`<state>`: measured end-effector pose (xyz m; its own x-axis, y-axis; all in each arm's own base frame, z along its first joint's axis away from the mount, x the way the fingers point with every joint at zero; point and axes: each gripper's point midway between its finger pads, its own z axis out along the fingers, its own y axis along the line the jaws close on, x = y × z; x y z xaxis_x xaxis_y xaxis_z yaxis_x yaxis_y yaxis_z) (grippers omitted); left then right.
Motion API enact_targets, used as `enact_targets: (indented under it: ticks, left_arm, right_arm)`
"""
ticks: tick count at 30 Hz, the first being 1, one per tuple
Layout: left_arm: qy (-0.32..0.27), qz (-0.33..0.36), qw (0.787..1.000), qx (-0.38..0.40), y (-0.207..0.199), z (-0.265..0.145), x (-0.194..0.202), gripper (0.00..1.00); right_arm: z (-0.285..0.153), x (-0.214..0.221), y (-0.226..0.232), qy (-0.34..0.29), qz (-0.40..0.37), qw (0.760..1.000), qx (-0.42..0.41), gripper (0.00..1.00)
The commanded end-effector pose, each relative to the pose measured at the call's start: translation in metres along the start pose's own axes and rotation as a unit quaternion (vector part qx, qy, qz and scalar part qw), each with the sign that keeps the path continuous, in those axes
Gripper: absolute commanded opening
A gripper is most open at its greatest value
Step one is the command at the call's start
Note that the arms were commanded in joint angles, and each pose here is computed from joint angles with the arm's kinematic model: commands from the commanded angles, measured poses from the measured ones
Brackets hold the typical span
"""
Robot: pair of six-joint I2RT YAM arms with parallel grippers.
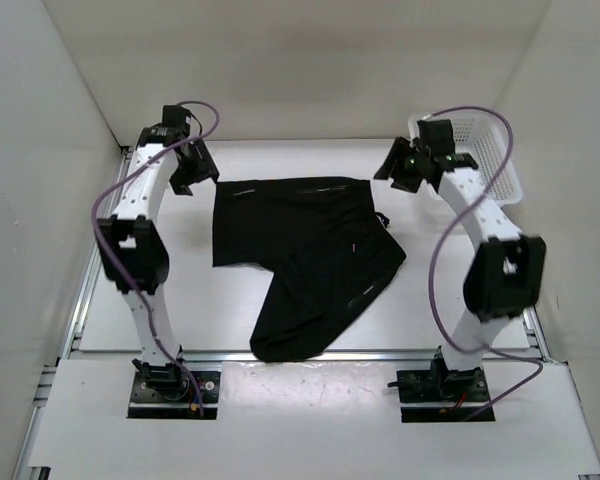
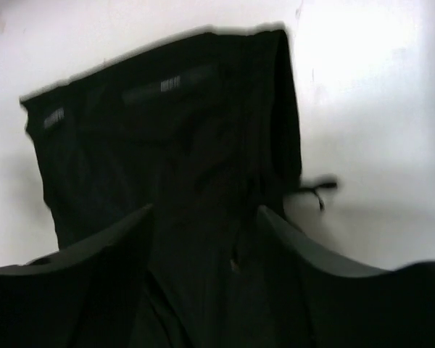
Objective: Fold and stack the shorts
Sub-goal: Flatten the shorts out
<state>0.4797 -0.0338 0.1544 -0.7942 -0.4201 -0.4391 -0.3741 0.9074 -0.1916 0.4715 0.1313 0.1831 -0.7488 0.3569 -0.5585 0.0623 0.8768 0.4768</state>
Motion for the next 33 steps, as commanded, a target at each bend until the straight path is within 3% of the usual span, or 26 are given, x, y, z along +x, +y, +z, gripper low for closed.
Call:
enact_targets:
  ticks: [1,3,4,7,10,14,15,20,23,26,33]
  left_arm:
    - [0.006,0.028,1.000,-0.010,0.003,-0.035,0.045,0.74]
    - [0.014,0.035,0.999,0.033,-0.010,-0.050,0.070,0.64]
    - [0.045,0.050,0.997,0.036,-0.014,-0.044,0.106,0.52]
    - [0.077,0.114,0.987,0.084,-0.051,-0.061,0.166,0.38]
    - [0.121,0.169,0.973,0.104,-0.077,-0.067,0.224,0.38]
    - [0.174,0.248,0.947,0.108,-0.113,-0.075,0.316,0.63]
    - [0.184,0.258,0.943,0.104,-0.116,-0.073,0.329,0.75]
    - [0.221,0.298,0.925,0.081,-0.122,-0.062,0.386,0.93]
    - [0.228,0.313,0.919,0.076,-0.126,-0.058,0.399,0.96]
    - [0.220,0.322,0.918,0.076,-0.137,-0.050,0.403,0.96]
    - [0.224,0.331,0.915,0.051,-0.127,-0.036,0.408,0.75]
  right_arm:
    - [-0.047,0.022,-0.005,-0.026,0.008,1.000,0.005,0.56]
    - [-0.059,0.061,-0.023,-0.003,0.018,1.000,0.018,0.50]
    - [-0.064,0.076,-0.027,0.009,0.026,0.999,0.020,0.41]
    - [-0.079,0.119,-0.047,0.037,0.037,0.998,0.029,0.32]
    - [-0.091,0.149,-0.063,0.055,0.045,0.997,0.042,0.28]
    - [-0.098,0.170,-0.080,0.073,0.057,0.994,0.051,0.54]
    - [-0.098,0.175,-0.082,0.080,0.058,0.994,0.048,0.60]
    - [-0.089,0.187,-0.081,0.096,0.072,0.993,0.021,0.81]
    - [-0.077,0.191,-0.091,0.105,0.080,0.991,0.034,0.82]
    - [-0.063,0.191,-0.095,0.111,0.086,0.989,0.038,0.77]
    - [-0.037,0.189,-0.112,0.121,0.103,0.985,0.061,0.70]
